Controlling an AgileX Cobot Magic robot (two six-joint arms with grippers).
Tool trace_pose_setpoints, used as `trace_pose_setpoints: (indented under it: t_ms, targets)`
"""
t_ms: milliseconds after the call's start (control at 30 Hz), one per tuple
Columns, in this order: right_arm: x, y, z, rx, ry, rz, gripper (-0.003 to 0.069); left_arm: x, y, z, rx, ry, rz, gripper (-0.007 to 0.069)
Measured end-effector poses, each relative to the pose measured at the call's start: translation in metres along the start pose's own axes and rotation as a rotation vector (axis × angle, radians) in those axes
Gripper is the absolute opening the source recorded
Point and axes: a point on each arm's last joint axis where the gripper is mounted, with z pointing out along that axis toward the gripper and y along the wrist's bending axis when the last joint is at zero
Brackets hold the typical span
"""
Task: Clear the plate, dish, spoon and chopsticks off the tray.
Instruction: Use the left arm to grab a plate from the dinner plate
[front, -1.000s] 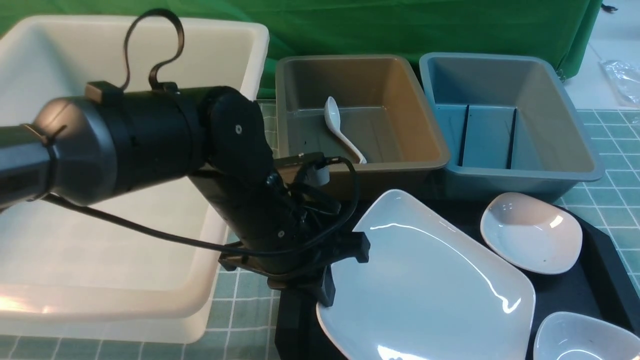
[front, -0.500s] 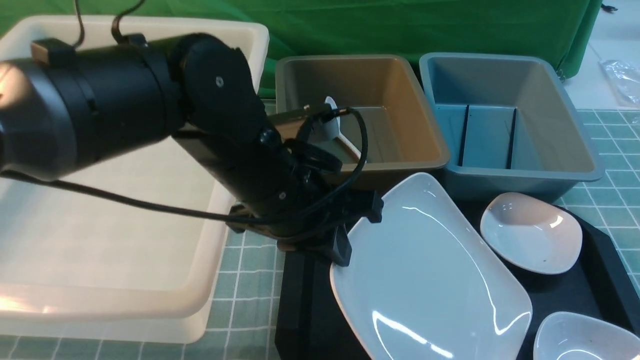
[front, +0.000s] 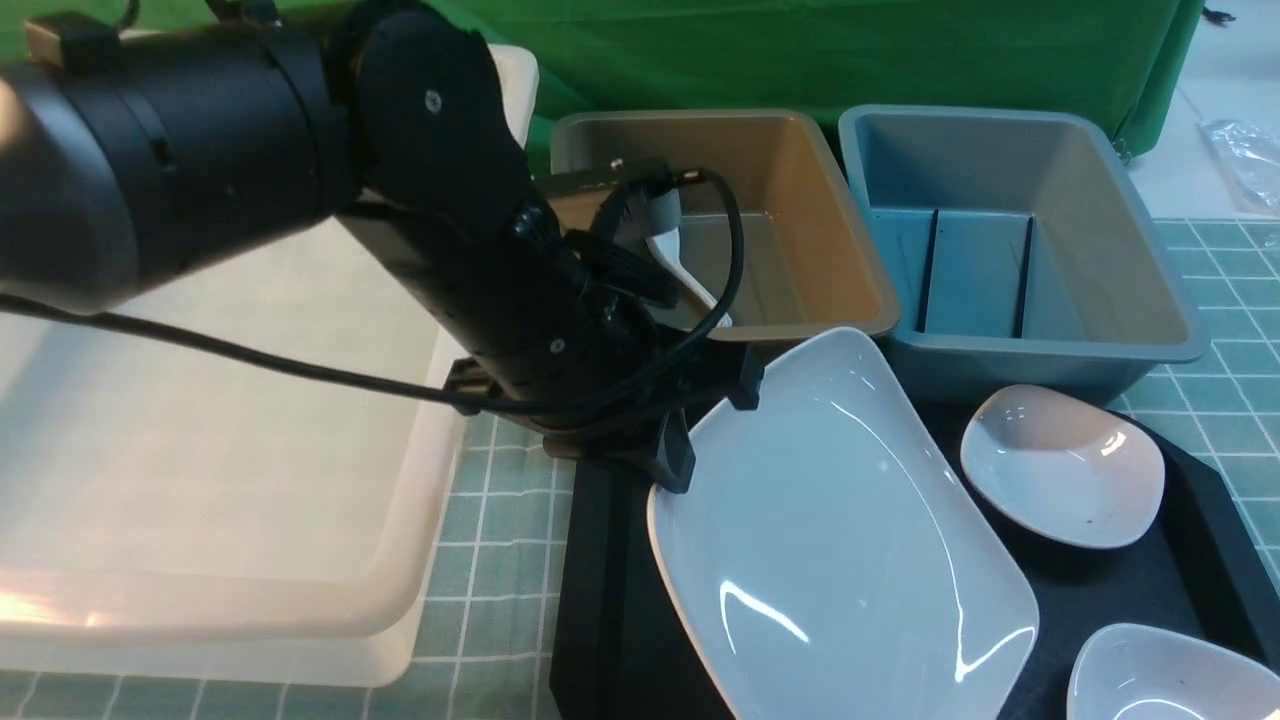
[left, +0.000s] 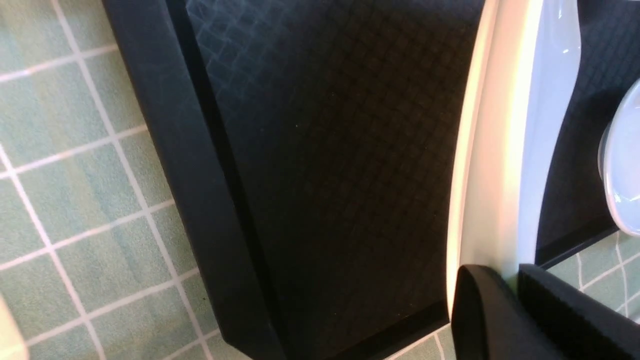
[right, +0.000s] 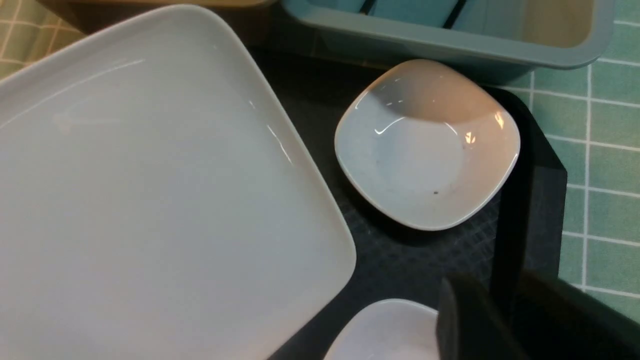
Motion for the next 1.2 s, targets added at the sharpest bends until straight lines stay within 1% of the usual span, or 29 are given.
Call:
trace_pose_setpoints:
  t_ms: [733, 1033, 1200]
  targets:
    - [-0.001, 0.0, 0.0, 0.001, -0.015, 0.0, 0.0179, -0.013, -0.007, -0.032, -0.06, -0.027, 0.083, 0.0027]
    - [-0.002, 0.0, 0.0, -0.001, -0.022, 0.003, 0.0183, -0.016, -0.006, -0.049, -0.133, -0.029, 0.123, 0.0028]
    - [-0.002, 0.0, 0.0, -0.002, -0.022, 0.004, 0.0188, -0.017, -0.007, -0.052, -0.141, -0.033, 0.128, 0.0028]
